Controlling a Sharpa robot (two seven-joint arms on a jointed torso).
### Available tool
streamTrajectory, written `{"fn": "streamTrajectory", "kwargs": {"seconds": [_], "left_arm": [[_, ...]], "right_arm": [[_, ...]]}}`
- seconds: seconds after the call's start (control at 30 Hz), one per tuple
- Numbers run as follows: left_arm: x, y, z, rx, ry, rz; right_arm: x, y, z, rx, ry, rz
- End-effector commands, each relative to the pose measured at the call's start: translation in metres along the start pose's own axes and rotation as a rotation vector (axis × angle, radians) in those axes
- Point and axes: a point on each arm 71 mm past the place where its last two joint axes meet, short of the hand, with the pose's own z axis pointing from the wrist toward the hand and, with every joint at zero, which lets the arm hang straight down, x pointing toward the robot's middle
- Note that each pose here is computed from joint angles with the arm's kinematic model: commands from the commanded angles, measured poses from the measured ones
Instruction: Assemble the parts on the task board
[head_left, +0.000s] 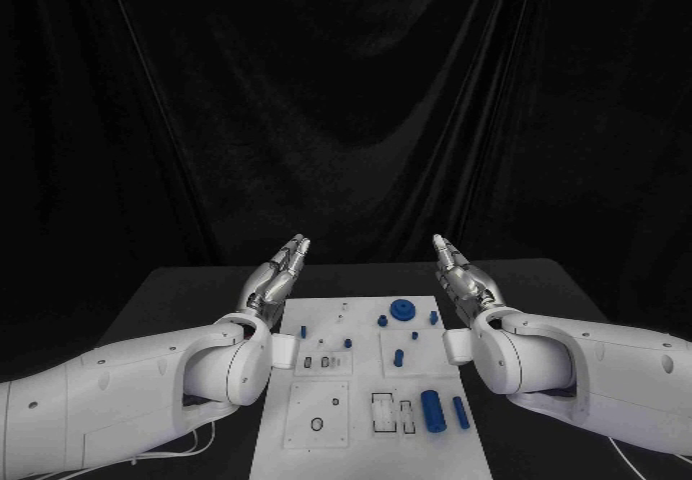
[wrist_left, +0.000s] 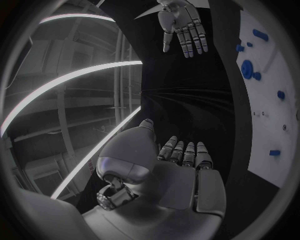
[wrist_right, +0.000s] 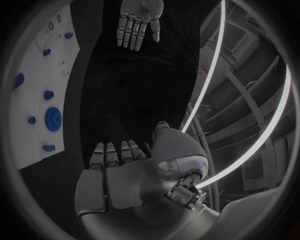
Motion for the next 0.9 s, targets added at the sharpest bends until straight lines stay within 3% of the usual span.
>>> {"fn": "streamTrajectory", "kwargs": {"seconds": [0.03,0.3,0.33,0.9], "left_arm": [[0.0069,-0.0095,-0.0014,0.087,0.102,-0.178],[0.007,-0.0098,-0.0046,0.101,0.134,-0.229],[-0.0004,-0.0051,0.0029,0.072,0.102,-0.225],[-0.0082,-0.0027,0.0068,0.067,0.042,-0.173]], "right_arm": [[0.003,-0.004,-0.001,0.088,0.033,0.083],[0.003,-0.004,-0.001,0.088,0.033,0.083],[-0.008,-0.002,0.003,0.059,0.054,0.077],[-0.01,-0.002,0.004,0.051,0.091,0.058]]}}
